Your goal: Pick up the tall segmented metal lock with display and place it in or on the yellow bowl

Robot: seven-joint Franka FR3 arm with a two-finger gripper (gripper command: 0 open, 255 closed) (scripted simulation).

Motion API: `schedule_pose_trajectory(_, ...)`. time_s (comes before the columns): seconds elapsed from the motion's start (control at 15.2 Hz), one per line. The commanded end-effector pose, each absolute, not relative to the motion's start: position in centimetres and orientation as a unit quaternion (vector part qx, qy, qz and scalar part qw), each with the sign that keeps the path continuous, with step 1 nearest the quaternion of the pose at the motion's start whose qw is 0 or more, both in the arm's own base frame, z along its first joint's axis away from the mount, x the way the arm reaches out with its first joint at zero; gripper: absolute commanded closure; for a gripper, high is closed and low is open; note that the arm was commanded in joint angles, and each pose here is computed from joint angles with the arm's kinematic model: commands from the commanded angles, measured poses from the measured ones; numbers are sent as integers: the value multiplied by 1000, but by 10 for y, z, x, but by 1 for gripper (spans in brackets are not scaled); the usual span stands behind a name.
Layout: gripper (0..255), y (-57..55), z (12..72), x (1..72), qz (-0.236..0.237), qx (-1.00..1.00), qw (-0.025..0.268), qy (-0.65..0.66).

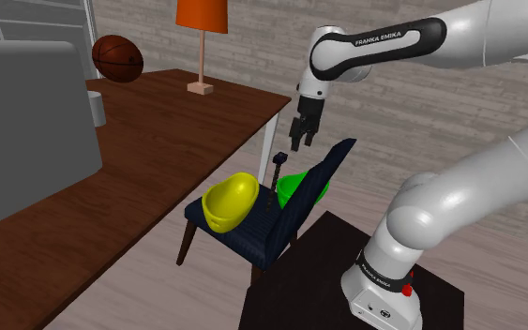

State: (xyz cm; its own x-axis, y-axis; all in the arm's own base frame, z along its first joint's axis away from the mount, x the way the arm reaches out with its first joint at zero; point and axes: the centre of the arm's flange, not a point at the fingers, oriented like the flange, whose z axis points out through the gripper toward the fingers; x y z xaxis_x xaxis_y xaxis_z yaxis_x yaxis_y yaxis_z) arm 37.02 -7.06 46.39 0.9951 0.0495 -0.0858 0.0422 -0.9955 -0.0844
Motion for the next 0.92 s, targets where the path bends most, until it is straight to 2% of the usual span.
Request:
schedule_pose_trajectory(0.0, 0, -79, 450, 384, 34, -998, 33, -32)
schedule_pose_trajectory(0.66, 0, -136, 390, 462, -10, -997, -3, -70)
schedule_pose_trajectory(0.86, 0, -136, 374, 463, -10, -997, -3, -70)
